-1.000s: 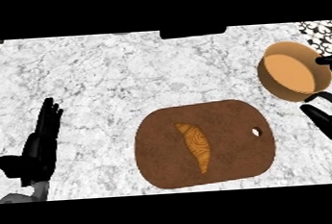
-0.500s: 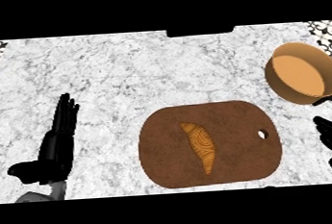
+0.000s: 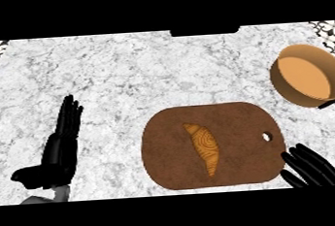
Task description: Pick the croissant from the cutting board and place it in the pot
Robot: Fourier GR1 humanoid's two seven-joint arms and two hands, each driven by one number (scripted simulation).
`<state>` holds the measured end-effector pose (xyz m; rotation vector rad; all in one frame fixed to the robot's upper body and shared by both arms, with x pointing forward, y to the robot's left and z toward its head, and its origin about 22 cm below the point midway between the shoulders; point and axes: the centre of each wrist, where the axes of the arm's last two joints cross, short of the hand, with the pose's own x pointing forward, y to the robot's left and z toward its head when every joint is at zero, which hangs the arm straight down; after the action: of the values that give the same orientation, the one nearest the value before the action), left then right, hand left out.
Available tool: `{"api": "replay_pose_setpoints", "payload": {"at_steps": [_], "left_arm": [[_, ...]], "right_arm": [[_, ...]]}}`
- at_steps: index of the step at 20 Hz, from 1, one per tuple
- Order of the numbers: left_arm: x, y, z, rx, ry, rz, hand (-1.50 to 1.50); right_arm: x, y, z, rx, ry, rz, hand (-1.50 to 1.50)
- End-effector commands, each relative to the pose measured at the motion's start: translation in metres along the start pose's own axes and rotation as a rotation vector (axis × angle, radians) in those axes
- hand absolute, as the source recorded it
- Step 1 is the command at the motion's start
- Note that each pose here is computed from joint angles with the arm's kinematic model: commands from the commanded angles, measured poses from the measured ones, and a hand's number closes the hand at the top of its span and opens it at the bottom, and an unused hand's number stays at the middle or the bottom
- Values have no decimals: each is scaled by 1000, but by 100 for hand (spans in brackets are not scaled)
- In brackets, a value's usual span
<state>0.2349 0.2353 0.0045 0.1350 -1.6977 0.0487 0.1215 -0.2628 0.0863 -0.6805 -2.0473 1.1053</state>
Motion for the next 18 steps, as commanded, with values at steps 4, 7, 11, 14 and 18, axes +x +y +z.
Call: {"api": "replay_pose_setpoints", "payload": {"at_steps": [4, 7, 11, 14, 18], "left_arm": [[8, -11, -11, -40, 0, 13, 0], [14, -21, -22, -39, 3, 8, 0], [-10, -8, -12, -22, -8, 22, 0], [10, -19, 9, -34, 9, 29, 0], [14, -6, -20, -18, 7, 20, 0]], "right_arm": [[38, 27, -22, 171, 189, 144, -150], [51, 43, -45, 202, 207, 128, -150], [68, 71, -68, 238, 216, 121, -150], [64, 84, -72, 302, 314, 224, -150], [44, 87, -94, 335, 341, 210, -150]]}}
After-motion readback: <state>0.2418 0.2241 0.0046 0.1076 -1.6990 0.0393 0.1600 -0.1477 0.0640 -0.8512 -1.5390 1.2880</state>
